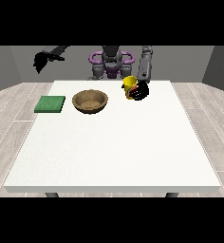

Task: Pick the cup and pour the ball into the bowl, then pick the bowl and place it on the pad

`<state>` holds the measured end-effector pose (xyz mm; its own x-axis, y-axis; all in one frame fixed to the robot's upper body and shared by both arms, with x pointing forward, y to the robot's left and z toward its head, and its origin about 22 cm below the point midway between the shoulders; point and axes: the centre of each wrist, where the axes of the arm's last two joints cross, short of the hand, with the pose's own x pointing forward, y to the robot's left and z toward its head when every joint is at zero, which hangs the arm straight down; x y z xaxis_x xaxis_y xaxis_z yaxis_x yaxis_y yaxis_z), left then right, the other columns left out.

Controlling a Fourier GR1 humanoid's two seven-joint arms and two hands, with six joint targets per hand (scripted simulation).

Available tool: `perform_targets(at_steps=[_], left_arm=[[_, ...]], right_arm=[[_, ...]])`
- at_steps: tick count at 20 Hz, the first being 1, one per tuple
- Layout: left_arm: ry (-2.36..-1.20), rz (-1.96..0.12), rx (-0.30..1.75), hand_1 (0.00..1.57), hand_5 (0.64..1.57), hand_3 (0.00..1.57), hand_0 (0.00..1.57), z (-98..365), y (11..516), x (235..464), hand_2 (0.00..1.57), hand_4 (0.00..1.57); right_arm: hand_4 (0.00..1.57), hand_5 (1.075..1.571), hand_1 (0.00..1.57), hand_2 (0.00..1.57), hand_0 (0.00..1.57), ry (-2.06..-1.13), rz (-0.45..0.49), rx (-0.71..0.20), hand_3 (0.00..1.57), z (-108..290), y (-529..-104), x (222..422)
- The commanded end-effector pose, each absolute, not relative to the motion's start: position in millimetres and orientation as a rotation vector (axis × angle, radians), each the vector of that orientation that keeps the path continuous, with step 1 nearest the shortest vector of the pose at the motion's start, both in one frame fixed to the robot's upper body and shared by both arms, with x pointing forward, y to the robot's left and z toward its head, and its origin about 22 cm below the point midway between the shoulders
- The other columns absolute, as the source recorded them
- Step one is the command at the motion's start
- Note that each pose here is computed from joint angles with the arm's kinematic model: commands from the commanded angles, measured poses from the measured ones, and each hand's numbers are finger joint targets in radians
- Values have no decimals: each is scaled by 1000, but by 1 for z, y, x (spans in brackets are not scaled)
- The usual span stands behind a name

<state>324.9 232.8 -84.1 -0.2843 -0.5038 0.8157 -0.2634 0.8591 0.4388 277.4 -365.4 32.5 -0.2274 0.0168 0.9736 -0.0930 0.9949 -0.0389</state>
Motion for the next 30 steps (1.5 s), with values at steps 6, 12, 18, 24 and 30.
perform_targets(at_steps=[6, 12, 18, 24, 30], left_arm=[[-1668, -579, 919, 1459, 1282, 1571, 1459, 19, 305, 389, 1571, 1571], [-1673, -688, 986, 1491, 1273, 1571, 1491, 29, 243, 405, 1571, 1571], [-1602, -780, 1099, 1490, 1267, 1571, 1490, 43, 217, 414, 1571, 1512], [-1524, -1035, 1294, 1559, 1207, 1571, 1559, 54, 171, 421, 1571, 1571], [-1489, -1431, 1433, 1501, 1400, 1571, 1501, 52, 109, 413, 1571, 1380]], right_arm=[[0, 1568, 0, 0, 0, -1655, 48, 43, 0, -6, -374, 263], [0, 1568, 0, 0, 0, -1715, 18, 25, 0, 1, -396, 272], [0, 1569, 0, 0, 0, -1664, 26, 46, 0, -1, -385, 277], [0, 1570, 0, 0, 0, -1622, 29, 73, 0, -11, -399, 266], [0, 1571, 0, 0, 0, -1599, -5, 55, 0, -9, -417, 268]])
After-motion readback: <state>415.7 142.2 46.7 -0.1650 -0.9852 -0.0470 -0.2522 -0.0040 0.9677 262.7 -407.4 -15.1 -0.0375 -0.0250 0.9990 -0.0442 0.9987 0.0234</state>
